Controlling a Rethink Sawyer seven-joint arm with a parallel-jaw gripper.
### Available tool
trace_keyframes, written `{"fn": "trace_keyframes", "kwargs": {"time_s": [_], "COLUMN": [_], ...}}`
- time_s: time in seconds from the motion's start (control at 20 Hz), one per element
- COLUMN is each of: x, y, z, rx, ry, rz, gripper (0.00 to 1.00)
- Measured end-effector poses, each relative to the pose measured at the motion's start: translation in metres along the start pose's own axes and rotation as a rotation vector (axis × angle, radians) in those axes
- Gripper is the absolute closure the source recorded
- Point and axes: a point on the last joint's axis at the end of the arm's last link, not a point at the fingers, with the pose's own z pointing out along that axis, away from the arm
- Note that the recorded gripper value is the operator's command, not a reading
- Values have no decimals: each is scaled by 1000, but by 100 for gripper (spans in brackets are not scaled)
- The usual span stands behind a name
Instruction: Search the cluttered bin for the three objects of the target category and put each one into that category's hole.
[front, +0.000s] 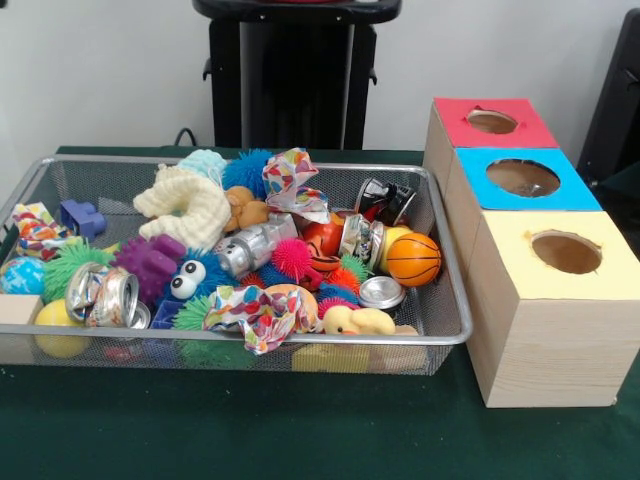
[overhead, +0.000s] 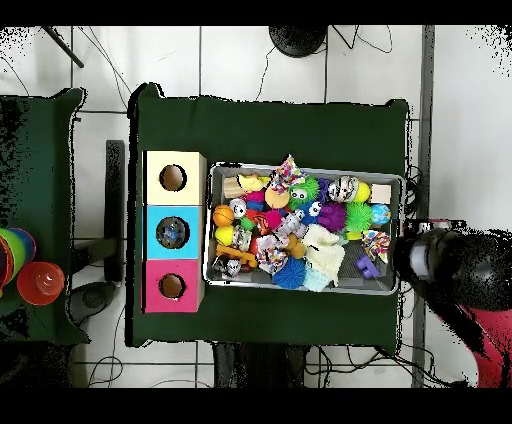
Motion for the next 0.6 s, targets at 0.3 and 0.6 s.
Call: {"fn": "trace_keyframes", "kwargs": {"time_s": [0.3,0.6], "x": [-11,-4], "y": [0,8], "z": [8,13], "rx": [-15,-25], "ry": [-5,6], "rz": [-61,-115], "gripper": [0,0]}}
